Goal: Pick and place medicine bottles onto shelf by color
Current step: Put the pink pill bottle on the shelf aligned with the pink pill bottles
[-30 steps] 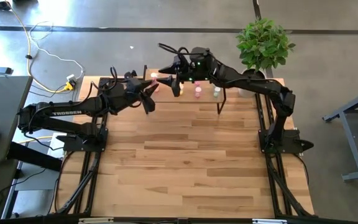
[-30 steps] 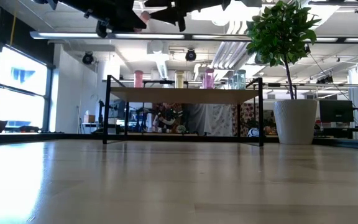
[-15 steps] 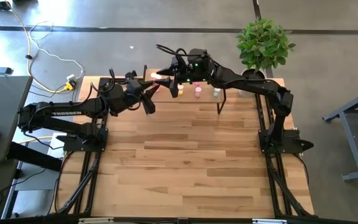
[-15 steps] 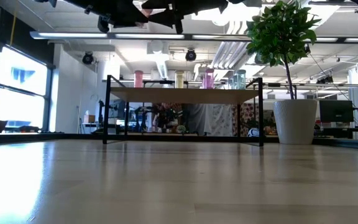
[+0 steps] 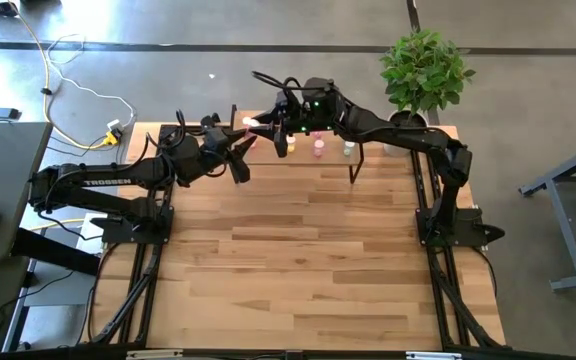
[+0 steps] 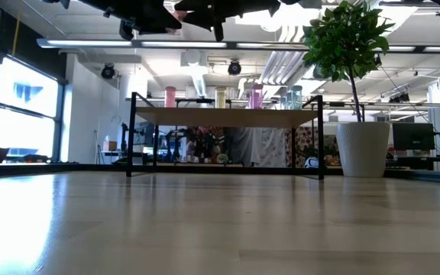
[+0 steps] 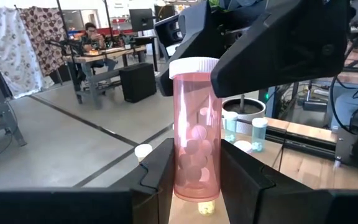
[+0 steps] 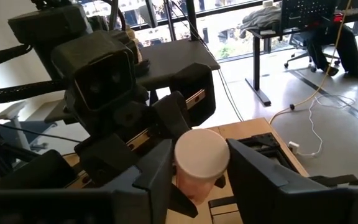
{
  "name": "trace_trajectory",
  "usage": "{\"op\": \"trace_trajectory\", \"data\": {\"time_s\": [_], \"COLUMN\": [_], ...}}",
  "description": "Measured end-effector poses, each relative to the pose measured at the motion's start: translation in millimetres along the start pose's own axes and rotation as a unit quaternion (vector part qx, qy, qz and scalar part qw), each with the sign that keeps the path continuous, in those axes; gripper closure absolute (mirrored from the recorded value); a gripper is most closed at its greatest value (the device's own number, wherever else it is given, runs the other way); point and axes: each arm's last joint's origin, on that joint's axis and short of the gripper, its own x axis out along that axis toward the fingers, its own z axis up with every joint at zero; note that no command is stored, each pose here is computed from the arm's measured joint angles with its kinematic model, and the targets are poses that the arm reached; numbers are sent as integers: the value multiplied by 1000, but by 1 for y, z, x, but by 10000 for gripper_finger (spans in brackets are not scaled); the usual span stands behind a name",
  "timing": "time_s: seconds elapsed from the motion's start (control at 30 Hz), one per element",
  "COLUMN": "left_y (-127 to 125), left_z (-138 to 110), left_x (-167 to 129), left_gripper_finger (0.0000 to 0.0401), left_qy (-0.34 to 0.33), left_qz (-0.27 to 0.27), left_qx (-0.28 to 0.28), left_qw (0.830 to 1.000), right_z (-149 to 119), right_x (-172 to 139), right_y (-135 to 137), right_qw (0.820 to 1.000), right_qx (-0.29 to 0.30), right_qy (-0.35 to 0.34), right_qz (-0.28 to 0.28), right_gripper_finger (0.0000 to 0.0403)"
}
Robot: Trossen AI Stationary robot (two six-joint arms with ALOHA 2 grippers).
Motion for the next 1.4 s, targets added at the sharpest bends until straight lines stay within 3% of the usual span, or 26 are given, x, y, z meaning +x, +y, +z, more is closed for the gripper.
{"op": "trace_trajectory", "data": {"time_s": [0.3, 0.67, 0.97, 1.17, 1.4], "left_y": [0, 0, -1, 0, 4], "left_z": [0, 0, -4, -7, -4], "left_x": [0, 0, 0, 0, -7], "left_gripper_finger": [304, 289, 213, 156, 142], "left_qy": [0, 0, 20, 35, 37], "left_qz": [1, -6, -20, 2, 19], "left_qx": [0, 0, 10, 9, -1], "left_qw": [1000, 1000, 1000, 999, 999], "right_z": [0, 0, 0, 0, 1], "right_x": [0, 0, 0, -1, -5], "right_y": [0, 0, 0, -1, -12], "right_qw": [1000, 1000, 1000, 1000, 1000], "right_qx": [4, 2, 2, -3, -15], "right_qy": [0, 1, 0, 0, 1], "right_qz": [1, 2, 2, -1, -18], "right_gripper_finger": [296, 300, 301, 301, 301]}}
